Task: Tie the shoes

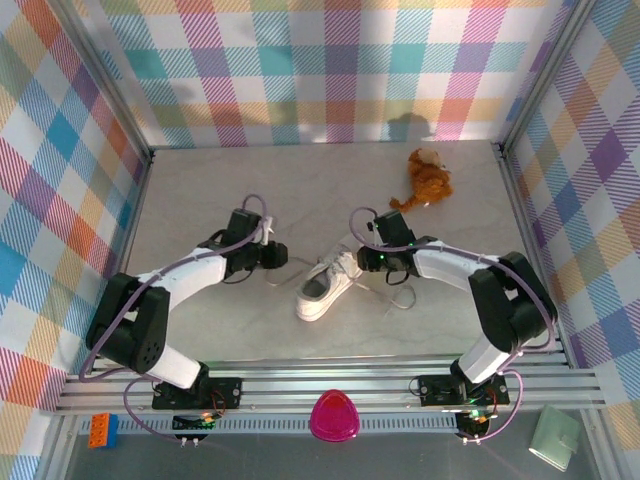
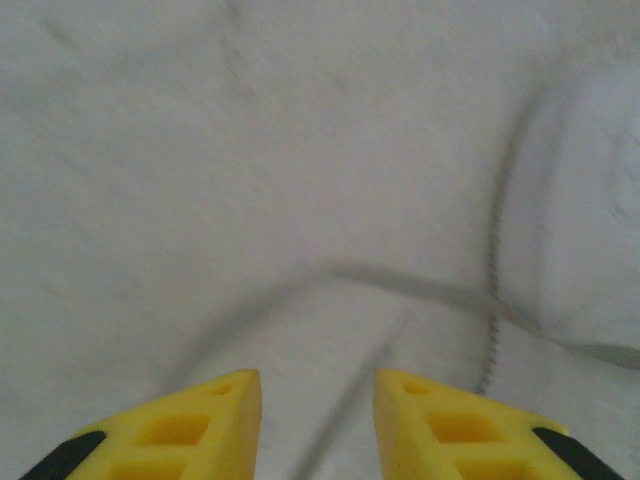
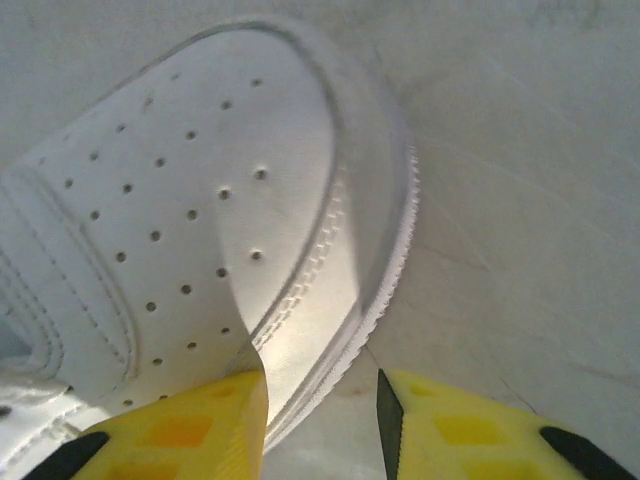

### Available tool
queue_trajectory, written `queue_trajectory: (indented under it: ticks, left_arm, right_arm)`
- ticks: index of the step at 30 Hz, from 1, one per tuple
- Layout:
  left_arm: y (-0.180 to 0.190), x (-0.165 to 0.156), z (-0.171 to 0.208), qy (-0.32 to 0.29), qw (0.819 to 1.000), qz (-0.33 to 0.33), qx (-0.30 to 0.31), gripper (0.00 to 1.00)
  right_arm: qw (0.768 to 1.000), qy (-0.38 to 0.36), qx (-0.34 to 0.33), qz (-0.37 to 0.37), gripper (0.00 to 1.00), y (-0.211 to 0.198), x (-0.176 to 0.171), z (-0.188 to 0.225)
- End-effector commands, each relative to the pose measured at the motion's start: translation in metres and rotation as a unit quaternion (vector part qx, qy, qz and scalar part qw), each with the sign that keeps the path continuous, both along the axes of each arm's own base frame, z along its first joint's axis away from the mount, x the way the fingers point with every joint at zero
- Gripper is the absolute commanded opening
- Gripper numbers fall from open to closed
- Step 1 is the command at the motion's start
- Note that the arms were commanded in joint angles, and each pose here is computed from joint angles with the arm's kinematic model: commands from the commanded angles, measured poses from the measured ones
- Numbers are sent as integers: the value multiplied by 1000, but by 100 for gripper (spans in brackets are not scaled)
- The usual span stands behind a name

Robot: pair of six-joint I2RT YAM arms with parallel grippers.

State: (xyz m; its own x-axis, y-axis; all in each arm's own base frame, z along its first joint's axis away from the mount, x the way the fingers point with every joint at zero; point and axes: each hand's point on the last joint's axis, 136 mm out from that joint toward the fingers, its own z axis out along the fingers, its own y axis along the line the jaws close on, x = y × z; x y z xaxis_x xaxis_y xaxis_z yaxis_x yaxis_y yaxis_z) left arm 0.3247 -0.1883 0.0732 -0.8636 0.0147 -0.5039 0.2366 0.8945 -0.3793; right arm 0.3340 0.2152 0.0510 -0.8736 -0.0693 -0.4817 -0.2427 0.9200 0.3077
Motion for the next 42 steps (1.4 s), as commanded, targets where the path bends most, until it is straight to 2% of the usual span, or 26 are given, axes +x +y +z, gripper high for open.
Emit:
queue_trajectory:
  ticks: [1,5,9,11,13,17,23,28,31,32,34,36,39,42]
  left_arm:
    - [-26,-27,-5,32,999,-12,-17,32]
    - [-44,-31,0,23,999,-11,-21,32]
    - [-18,-24,6,17,998,44,38,34]
    - [10,-26,6,25,991,90,95,43]
    - [32,-25,4,38,983,119,131,50]
    - [41,-24,-15,79,979,121,144,53]
    - [31,-7,-41,110,976,118,144,56]
    - [28,-5,-63,138,971,126,153,56]
    - [32,-11,-70,144,969,127,158,52]
    - [34,-13,-72,144,968,126,160,47]
    - [38,-16,-71,140,968,124,168,35]
    - [44,-16,-66,131,967,122,180,18]
    - [49,-11,-46,108,969,118,188,1]
    - [47,1,-15,74,975,106,183,0]
  right_arm:
    - [999,5,38,26,35,29,16,6]
    - [998,3,39,49,35,46,32,10]
    - [1000,-7,-2,29,41,31,41,29]
    - [999,5,-31,-5,46,10,39,37]
    - [997,25,-60,-47,52,-17,30,40]
    - [987,63,-99,-108,65,-64,-2,34]
    - [969,122,-155,-151,71,-114,-49,11]
    - [951,168,-195,-169,75,-134,-72,-5]
    - [946,181,-203,-179,77,-139,-78,-12]
    - [944,184,-204,-180,77,-139,-78,-14]
    - [942,194,-210,-176,77,-139,-78,-21]
    - [940,207,-210,-171,77,-135,-77,-27]
    - [941,224,-196,-162,72,-127,-78,-36]
    - [943,229,-184,-158,62,-121,-78,-40]
